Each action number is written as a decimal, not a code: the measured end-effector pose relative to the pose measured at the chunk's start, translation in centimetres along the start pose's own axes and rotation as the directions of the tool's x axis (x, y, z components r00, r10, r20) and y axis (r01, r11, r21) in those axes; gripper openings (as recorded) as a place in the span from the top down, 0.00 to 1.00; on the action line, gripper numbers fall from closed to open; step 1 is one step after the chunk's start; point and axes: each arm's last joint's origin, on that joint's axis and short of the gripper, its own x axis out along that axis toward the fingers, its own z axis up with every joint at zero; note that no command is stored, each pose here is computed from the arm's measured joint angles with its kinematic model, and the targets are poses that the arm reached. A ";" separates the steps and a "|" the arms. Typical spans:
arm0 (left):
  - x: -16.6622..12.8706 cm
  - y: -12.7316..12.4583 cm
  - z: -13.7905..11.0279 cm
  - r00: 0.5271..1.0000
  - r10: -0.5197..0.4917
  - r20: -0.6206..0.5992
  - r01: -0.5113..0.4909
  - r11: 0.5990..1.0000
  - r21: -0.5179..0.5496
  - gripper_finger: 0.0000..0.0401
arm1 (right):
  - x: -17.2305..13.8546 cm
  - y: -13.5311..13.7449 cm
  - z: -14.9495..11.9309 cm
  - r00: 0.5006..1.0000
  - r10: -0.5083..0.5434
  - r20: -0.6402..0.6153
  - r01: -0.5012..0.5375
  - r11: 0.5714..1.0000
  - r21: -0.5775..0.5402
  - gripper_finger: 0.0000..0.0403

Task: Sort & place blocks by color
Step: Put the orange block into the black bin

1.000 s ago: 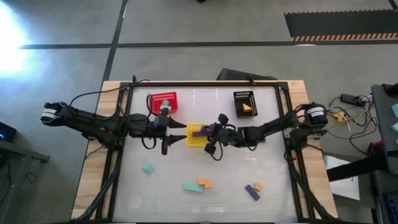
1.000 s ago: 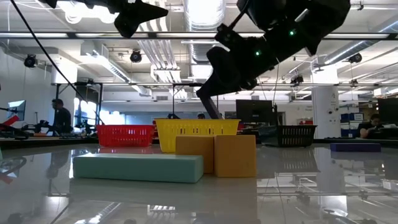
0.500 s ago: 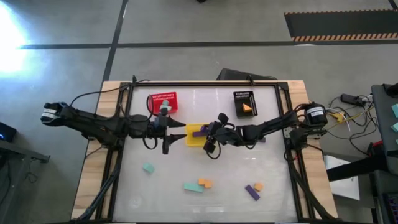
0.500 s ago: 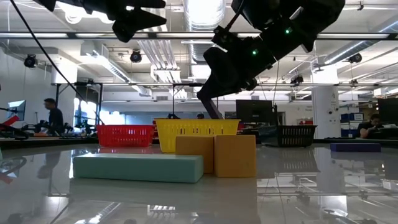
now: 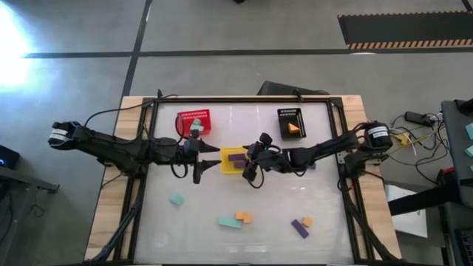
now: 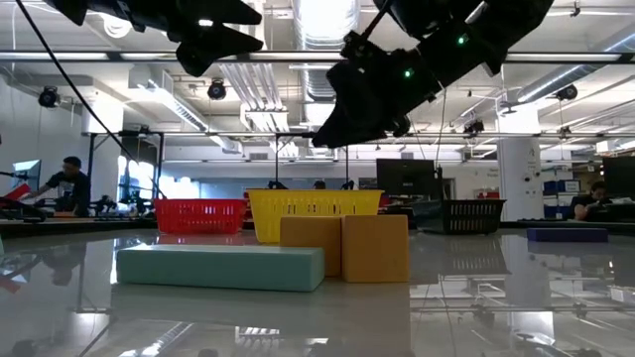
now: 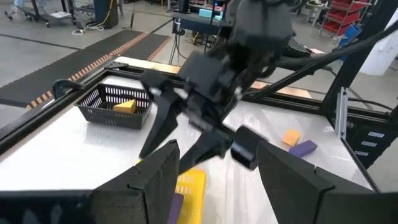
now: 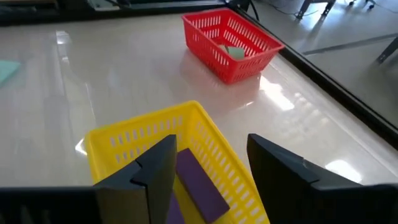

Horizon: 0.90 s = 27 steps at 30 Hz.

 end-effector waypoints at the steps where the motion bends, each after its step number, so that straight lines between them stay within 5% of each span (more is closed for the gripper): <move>1: 0.0 0.0 -0.1 1.000 0.000 -0.005 0.000 1.000 -0.013 0.50 | -0.3 0.1 0.2 1.000 0.005 0.004 -0.005 1.000 0.000 0.53; 10: 0.6 -1.0 -1.1 0.998 -0.033 -0.055 0.032 0.999 -0.007 0.50 | -4.9 0.6 1.5 0.983 0.162 -0.084 -0.160 0.987 0.030 0.55; 17: 1.2 -1.1 -1.7 0.997 -0.029 -0.077 0.027 0.999 -0.016 0.50 | -7.6 2.0 1.0 0.865 0.452 -0.218 -0.459 0.888 0.020 0.55; 27: 1.2 -1.1 -1.7 0.997 -0.028 -0.078 0.027 0.999 -0.020 0.50 | -8.7 6.3 -1.6 0.828 0.489 -0.275 -0.530 0.842 -0.101 0.56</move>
